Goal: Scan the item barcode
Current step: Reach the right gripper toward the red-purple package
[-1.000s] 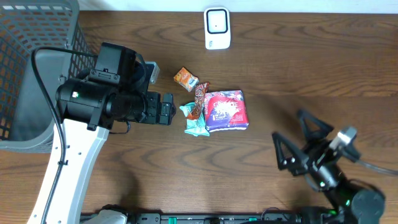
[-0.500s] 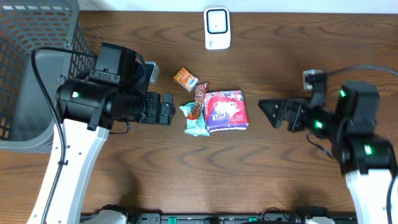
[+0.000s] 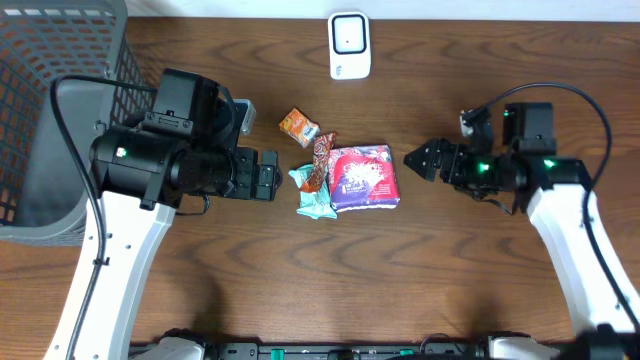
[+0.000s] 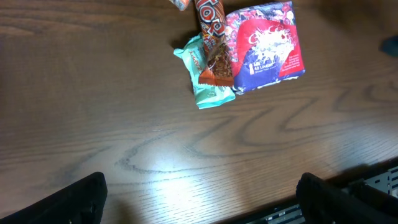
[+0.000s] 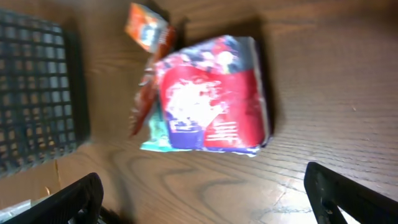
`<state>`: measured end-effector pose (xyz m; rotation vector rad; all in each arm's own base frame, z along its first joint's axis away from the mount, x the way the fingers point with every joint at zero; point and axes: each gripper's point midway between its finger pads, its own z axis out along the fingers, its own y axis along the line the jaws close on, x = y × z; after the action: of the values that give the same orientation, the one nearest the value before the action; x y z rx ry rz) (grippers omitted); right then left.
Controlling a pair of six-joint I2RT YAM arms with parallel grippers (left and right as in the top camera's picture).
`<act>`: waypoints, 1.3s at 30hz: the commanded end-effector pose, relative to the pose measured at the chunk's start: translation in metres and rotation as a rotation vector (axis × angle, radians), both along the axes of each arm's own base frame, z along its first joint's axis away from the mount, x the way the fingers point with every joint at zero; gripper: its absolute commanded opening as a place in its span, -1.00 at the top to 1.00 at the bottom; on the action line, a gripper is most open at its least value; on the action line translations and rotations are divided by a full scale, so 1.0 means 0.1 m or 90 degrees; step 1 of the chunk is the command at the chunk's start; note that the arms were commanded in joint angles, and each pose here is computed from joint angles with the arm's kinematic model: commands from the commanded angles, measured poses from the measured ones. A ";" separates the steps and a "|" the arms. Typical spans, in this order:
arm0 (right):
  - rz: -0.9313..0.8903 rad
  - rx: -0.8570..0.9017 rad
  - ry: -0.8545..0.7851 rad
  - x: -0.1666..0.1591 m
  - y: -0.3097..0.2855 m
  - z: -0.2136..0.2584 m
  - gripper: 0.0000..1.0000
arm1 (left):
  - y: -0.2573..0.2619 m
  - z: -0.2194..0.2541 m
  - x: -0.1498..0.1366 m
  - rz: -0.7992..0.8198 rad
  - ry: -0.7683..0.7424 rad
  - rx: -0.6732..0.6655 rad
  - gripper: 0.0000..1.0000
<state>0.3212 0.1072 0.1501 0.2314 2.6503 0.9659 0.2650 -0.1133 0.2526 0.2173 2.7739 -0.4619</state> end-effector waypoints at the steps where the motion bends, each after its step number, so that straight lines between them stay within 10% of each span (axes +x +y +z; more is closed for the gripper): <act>1: -0.001 -0.006 0.038 0.07 -0.01 -0.19 -0.98 | 0.00 -0.03 -0.01 -0.008 0.005 0.006 -0.96; 39: 0.180 -0.017 0.142 0.02 0.62 -1.50 0.18 | 0.00 -0.03 -0.01 -0.008 0.005 0.006 -0.96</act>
<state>0.3298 0.1611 0.0132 0.0111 2.9167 1.0908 0.2650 -0.1133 0.2526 0.2173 2.7739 -0.4619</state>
